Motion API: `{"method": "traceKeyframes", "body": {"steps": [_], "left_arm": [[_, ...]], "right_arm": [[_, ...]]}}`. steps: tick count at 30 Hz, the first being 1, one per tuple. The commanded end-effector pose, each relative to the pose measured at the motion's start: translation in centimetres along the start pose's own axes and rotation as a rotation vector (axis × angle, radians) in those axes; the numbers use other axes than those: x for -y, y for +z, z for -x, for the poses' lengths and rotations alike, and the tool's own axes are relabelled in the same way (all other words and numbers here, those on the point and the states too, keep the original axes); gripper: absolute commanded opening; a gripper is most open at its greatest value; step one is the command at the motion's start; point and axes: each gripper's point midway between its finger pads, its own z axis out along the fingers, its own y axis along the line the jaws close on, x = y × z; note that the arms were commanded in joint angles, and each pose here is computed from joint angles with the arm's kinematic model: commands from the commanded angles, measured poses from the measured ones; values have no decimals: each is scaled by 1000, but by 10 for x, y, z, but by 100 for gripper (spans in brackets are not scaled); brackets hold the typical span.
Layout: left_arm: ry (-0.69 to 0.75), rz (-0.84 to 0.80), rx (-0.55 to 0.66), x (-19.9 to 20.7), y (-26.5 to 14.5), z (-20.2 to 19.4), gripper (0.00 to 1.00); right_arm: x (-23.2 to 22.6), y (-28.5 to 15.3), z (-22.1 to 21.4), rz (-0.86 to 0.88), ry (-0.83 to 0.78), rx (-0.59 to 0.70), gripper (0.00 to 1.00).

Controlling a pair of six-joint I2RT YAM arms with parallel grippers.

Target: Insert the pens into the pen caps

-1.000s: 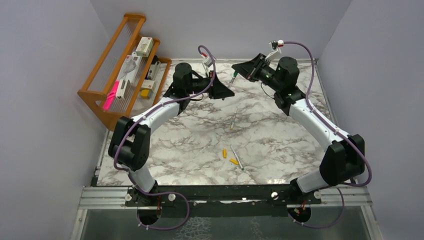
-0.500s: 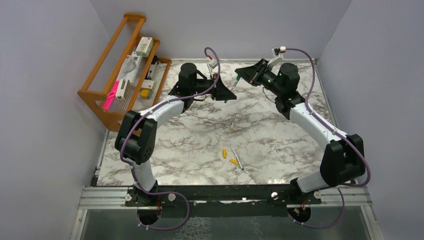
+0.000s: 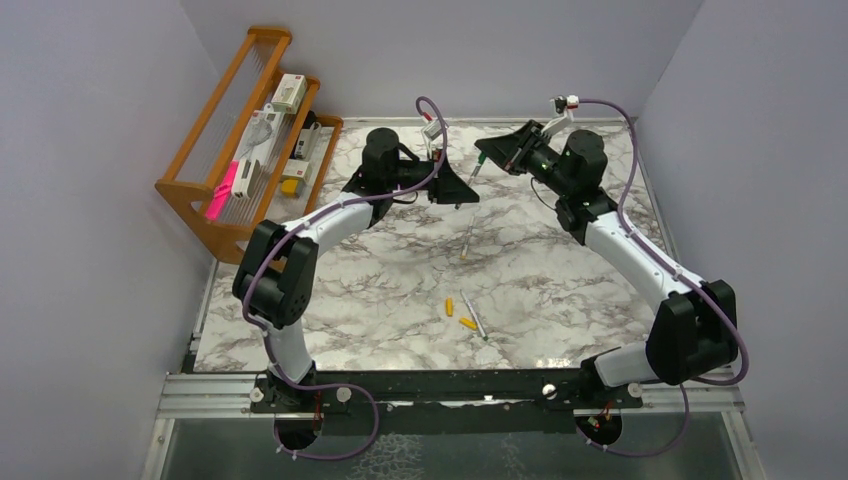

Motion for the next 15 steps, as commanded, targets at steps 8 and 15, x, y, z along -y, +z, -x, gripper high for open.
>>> {"method": "traceKeyframes", "body": {"steps": [8, 15], "left_arm": [[133, 30, 212, 7, 10, 66, 0], [130, 26, 210, 9, 11, 63, 0]], "right_arm": [[-11, -33, -101, 58, 100, -361, 1], [-9, -37, -105, 48, 102, -363, 1]]}}
